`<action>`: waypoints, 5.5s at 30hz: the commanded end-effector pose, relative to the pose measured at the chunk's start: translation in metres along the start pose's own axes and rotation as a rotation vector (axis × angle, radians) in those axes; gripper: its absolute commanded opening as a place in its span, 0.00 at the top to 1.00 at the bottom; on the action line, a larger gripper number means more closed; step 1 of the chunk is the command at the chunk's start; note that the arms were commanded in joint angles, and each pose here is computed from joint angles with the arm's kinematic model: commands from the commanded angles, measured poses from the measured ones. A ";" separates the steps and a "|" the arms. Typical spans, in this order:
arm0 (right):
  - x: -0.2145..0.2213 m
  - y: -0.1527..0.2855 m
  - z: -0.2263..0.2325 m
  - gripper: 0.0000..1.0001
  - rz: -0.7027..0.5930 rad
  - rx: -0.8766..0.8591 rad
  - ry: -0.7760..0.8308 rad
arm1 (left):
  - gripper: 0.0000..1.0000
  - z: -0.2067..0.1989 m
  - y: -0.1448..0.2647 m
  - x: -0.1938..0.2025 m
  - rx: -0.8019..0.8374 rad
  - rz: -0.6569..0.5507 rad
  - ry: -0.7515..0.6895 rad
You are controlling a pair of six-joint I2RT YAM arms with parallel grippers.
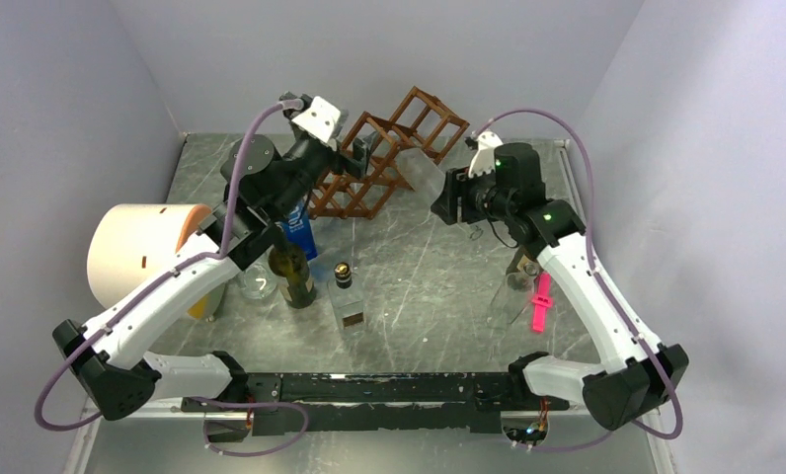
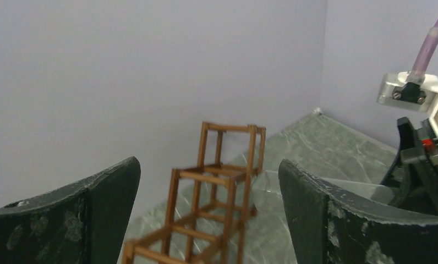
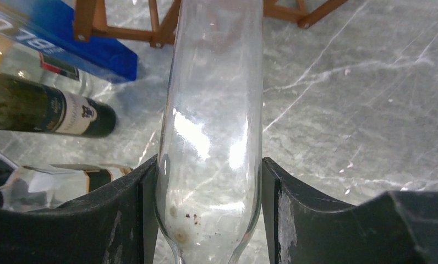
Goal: Put the wine bottle on the wine rack
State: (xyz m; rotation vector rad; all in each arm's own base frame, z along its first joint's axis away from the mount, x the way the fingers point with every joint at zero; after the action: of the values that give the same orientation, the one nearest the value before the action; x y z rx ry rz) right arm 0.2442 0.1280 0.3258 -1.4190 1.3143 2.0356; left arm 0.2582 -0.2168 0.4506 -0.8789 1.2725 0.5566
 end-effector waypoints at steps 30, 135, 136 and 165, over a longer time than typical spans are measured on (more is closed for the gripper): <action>0.045 -0.105 0.031 1.00 0.059 -0.075 0.040 | 0.01 0.023 0.041 0.018 -0.037 0.358 0.332; 0.033 -0.237 0.046 0.10 -0.248 -0.029 0.067 | 0.01 0.019 0.053 -0.012 0.013 0.277 0.372; 0.030 -0.233 0.046 0.10 -0.249 -0.027 0.064 | 0.01 0.019 0.053 -0.012 0.012 0.278 0.372; -0.035 0.033 -0.015 0.15 -0.232 0.685 -0.053 | 0.01 0.003 0.087 0.012 0.245 0.239 0.310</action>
State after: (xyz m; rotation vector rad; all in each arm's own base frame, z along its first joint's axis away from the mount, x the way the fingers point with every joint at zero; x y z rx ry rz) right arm 0.2664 0.1387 0.3667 -1.2612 1.3623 1.4207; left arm 0.2000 -0.1674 0.4081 -0.6396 1.7706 0.5518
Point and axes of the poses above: each gripper's point midway between its finger pads, its own y axis back along the fingers, its own z axis along the line the jaws close on, x = y × z, the point moved 9 cm from there along y, back along the fingers, and after that the axes turned 10 degrees about y, right-handed, at the moved point
